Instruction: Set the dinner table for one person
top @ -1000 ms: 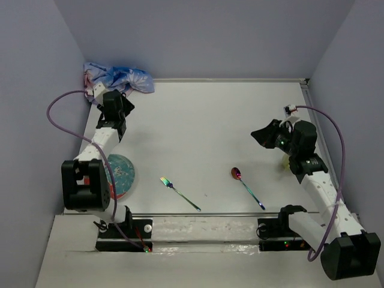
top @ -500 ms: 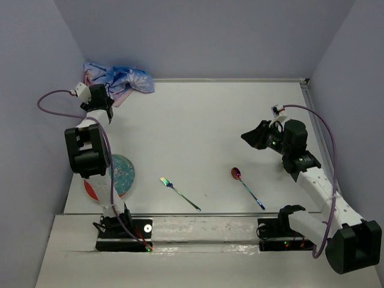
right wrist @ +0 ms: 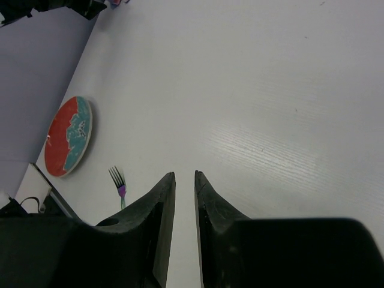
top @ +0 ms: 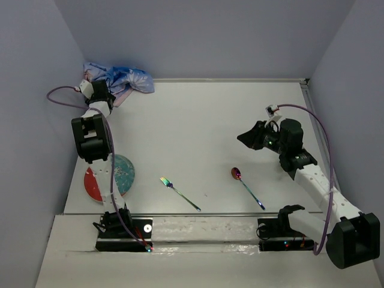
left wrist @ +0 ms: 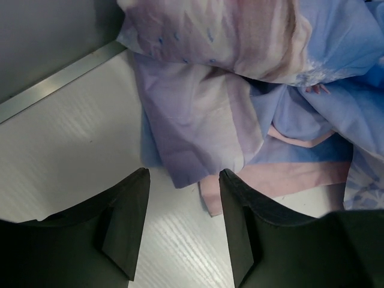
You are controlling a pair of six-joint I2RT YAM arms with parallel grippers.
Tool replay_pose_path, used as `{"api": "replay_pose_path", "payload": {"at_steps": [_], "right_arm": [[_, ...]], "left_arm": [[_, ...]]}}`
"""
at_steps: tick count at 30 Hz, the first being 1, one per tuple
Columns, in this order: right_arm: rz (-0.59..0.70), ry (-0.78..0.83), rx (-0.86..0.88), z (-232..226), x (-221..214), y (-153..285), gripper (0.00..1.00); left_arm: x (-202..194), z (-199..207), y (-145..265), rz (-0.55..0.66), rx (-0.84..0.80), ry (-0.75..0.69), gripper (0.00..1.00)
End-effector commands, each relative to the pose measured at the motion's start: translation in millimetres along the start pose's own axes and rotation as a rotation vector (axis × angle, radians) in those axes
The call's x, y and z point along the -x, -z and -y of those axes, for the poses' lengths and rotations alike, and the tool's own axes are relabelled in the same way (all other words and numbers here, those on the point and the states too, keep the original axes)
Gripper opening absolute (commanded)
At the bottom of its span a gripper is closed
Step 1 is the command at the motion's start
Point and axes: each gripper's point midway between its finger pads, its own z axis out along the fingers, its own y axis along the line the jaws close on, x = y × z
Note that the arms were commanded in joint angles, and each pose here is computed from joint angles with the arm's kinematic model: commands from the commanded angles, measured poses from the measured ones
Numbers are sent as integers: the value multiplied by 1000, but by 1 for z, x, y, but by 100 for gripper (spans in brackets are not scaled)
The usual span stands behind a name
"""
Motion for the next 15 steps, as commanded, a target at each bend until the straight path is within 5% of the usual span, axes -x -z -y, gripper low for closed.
{"api": "replay_pose_path", "payload": {"at_steps": [1, 15], "right_arm": [[44, 57, 58, -14, 14, -3, 25], [42, 51, 45, -10, 12, -4, 26]], "left_arm": [[17, 20, -5, 1, -38, 39, 60], [8, 4, -11, 7, 25, 78, 44]]}}
